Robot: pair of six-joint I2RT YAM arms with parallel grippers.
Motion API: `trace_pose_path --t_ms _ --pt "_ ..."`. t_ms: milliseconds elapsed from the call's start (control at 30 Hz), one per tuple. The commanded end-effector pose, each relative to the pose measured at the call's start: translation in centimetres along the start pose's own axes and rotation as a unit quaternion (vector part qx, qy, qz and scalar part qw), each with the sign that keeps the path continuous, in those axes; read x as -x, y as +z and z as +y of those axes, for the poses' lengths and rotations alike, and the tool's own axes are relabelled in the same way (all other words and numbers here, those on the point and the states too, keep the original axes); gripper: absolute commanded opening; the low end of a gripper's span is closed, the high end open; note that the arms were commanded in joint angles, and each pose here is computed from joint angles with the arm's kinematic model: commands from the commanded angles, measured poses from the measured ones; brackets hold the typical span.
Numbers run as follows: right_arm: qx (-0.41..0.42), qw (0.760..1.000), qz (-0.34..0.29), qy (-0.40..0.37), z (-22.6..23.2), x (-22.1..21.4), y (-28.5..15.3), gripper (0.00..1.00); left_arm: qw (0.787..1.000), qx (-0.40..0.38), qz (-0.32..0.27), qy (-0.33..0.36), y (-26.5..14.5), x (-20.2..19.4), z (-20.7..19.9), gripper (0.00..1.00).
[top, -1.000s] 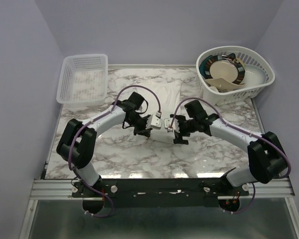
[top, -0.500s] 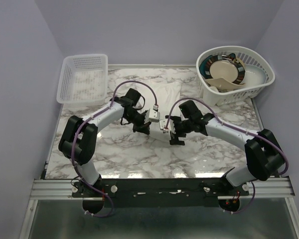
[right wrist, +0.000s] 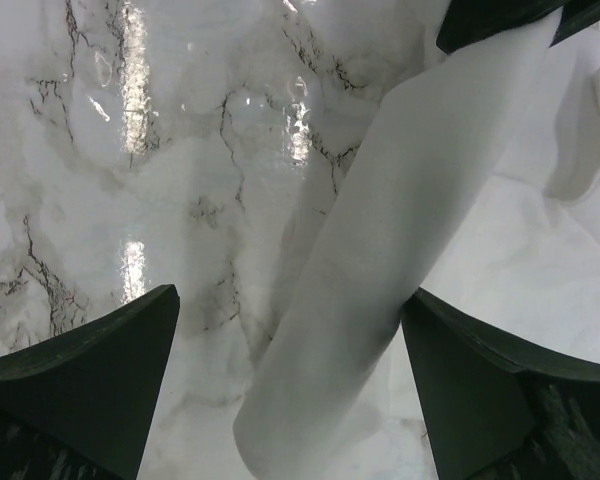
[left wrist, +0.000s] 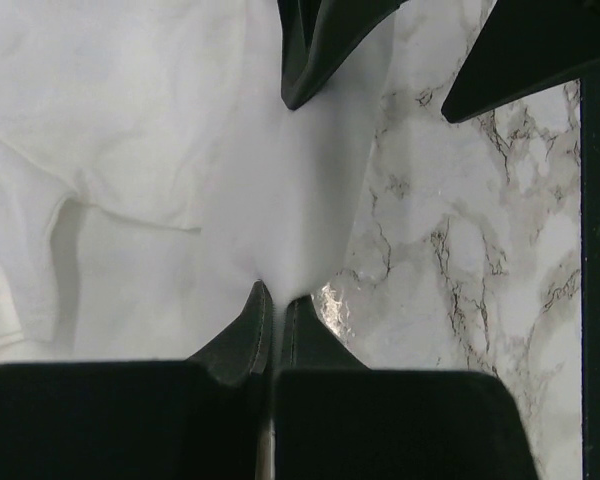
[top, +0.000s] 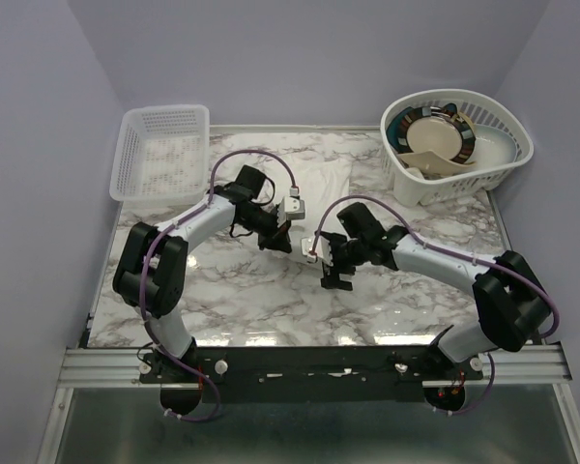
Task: Roll the t-shirts
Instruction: Roll the T-shirt to the center of the board.
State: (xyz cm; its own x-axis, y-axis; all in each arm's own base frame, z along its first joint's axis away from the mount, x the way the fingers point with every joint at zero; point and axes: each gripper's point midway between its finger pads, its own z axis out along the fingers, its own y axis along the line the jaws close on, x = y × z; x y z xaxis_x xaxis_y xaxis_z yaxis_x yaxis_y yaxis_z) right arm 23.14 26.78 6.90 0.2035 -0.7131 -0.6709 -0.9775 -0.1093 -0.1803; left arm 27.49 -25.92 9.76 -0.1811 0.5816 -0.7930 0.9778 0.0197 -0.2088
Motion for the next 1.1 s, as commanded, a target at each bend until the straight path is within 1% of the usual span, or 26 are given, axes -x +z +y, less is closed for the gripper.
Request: trace_pose_path --t_ms 0,33,100,133,333,400,433,500,533,567,600,667,700,733,767,800,833,867,900,967,1000,1033,1067 --pt "-0.057 0.998 0.036 0.02 -1.5 -1.7 0.7 0.96 0.999 -0.013 -0.031 -0.003 -0.3 1.2 -0.4 0.0" --pt "-0.064 0.997 0.036 0.019 -1.8 -1.8 0.7 0.92 0.999 -0.012 -0.031 -0.004 -0.4 1.1 -0.5 0.0" --pt "-0.067 0.997 0.038 0.02 -1.7 -2.0 0.7 0.88 0.999 -0.011 -0.032 -0.006 -0.5 1.1 -0.5 0.0" --pt "-0.067 0.997 0.039 0.023 -1.7 -2.1 0.7 0.84 0.999 -0.01 -0.033 -0.007 -0.6 1.1 -0.5 0.0" --pt "-0.07 0.995 0.052 0.037 -1.4 -2.9 0.7 0.72 0.999 -0.007 -0.034 -0.011 -0.8 0.8 -0.5 0.0" --pt "-0.071 0.995 0.056 0.041 -1.2 -3.1 0.6 0.7 0.999 -0.006 -0.031 -0.013 -0.8 0.5 -0.5 0.0" --pt "-0.069 0.995 0.059 0.042 -1.1 -3.3 0.7 0.66 0.999 -0.003 -0.033 -0.01 -0.9 0.6 -0.5 0.0" --pt "-0.067 0.995 0.061 0.042 -1.0 -3.4 0.6 0.52 0.999 -0.004 -0.031 -0.013 -0.8 0.3 -0.6 0.0" --pt "-0.064 0.995 0.064 0.043 -0.8 -3.5 0.6 0.37 1.0 0.001 -0.028 -0.01 -0.9 0.3 -0.5 0.01" --pt "-0.061 0.995 0.065 0.043 -0.7 -3.5 0.6 0.28 1.0 0.005 -0.026 -0.008 -1.0 0.2 -0.5 0.09" --pt "-0.059 0.995 0.066 0.042 -0.7 -3.5 0.6 0.21 1.0 0.009 -0.02 -0.015 -1.0 -0.4 -0.7 0.3" --pt "-0.058 0.995 0.07 0.047 -0.6 -3.7 0.5 0.04 0.999 0.038 -0.021 0.009 -1.7 -0.2 -0.6 0.42" --pt "-0.063 0.994 0.07 0.048 -0.8 -3.5 0.4 0.01 0.999 0.04 -0.016 0.009 -1.5 -1.4 -1.4 0.51" --pt "-0.065 0.994 0.069 0.048 -0.9 -3.4 0.3 0.0 0.996 0.061 -0.029 0.049 -2.3 -0.5 -1.5 0.55" --pt "-0.064 0.994 0.068 0.048 -0.9 -3.3 0.2 0.0 0.995 0.074 -0.027 0.063 -2.6 -0.7 -1.6 0.6" --pt "-0.062 0.995 0.067 0.047 -0.8 -3.2 0.2 0.01 0.995 0.073 -0.019 0.068 -2.1 -2.0 -2.6 0.72" --pt "-0.057 0.995 0.07 0.049 -0.6 -3.4 0.3 0.01 0.99 0.089 -0.028 0.103 -2.6 -1.2 -2.8 0.77" --pt "-0.056 0.995 0.07 0.05 -0.6 -3.3 0.2 0.0 0.989 0.092 -0.028 0.115 -2.5 -1.3 -3.1 0.8" --pt "-0.053 0.995 0.073 0.052 -0.5 -3.5 0.3 0.0 0.989 0.089 -0.017 0.118 -1.9 -2.3 -3.8 0.82" --pt "-0.049 0.994 0.076 0.054 -0.3 -3.7 0.3 0.0 0.984 0.098 -0.021 0.145 -1.7 -1.9 -4.0 0.85" --pt "-0.046 0.994 0.077 0.055 -0.1 -3.8 0.4 0.0 0.982 0.118 -0.009 0.15 -1.6 -2.2 -3.6 0.98" --pt "-0.046 0.994 0.077 0.056 -0.2 -3.8 0.4 0.0 0.975 0.135 -0.023 0.176 -1.1 -1.5 -3.7 0.98" --pt "-0.044 0.994 0.077 0.057 -0.1 -3.8 0.4 0.0 0.971 0.147 -0.028 0.185 -1.0 -1.2 -3.6 0.98"
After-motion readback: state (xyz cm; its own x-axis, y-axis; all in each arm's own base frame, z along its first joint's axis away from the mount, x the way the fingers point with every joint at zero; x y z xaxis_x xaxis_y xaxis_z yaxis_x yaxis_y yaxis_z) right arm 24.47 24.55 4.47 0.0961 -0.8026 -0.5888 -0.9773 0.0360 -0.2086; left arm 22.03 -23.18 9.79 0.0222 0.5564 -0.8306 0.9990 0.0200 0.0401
